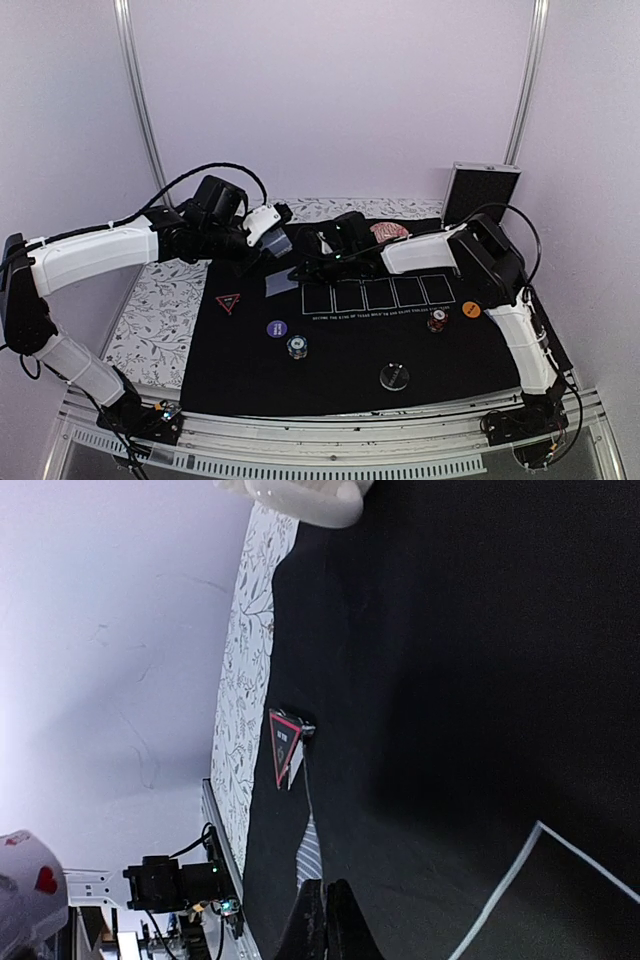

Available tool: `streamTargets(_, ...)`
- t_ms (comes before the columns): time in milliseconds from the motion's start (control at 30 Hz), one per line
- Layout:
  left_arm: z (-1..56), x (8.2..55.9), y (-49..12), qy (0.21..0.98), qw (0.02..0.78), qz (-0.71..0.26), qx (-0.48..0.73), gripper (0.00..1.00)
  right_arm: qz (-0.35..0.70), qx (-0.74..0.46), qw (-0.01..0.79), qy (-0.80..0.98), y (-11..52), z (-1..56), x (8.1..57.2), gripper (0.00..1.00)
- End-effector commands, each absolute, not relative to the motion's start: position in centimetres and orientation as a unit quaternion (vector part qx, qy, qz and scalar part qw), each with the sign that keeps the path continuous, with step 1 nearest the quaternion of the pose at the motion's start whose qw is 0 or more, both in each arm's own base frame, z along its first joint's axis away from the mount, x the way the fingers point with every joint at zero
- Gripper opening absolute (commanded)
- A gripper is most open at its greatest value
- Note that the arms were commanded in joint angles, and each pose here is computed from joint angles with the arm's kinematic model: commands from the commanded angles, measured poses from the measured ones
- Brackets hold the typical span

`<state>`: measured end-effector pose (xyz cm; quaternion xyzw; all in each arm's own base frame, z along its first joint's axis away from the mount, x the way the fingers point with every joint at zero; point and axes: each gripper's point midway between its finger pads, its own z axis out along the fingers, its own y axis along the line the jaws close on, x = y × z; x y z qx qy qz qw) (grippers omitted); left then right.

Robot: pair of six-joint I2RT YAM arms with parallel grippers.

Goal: Distribute texas hold em gaming equipment
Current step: Distribute the poker card in the small blind area.

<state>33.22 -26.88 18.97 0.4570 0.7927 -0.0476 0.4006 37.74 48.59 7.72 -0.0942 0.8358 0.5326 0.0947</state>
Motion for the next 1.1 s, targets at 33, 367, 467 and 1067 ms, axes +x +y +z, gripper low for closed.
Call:
streamTargets(33, 21.5, 34.2, -27.1, 0.783, 0.436, -0.051, 0.441, 0.52, 0.587, -0.079, 0.048, 0.804, 54.1, 7.5, 36.9, 0.02)
streamTargets(367, 21.6, 34.3, -26.9, 0.783, 0.436, -0.053, 0.439, 0.53, 0.582, -0.039, -0.011, 0.812, 55.4, 4.3, 35.7, 0.15)
streamTargets(467, 21.6, 34.3, -27.0, 0.783, 0.436, -0.055, 0.44, 0.53, 0.582, -0.047, -0.007, 0.812, 55.4, 5.1, 35.6, 0.31)
streamTargets(1067, 22.0, 33.9, -27.2, 0.777, 0.439, -0.068, 0.447, 0.53, 0.432, -0.08, 0.176, 0.881, 44.8, 14.0, 37.9, 0.99)
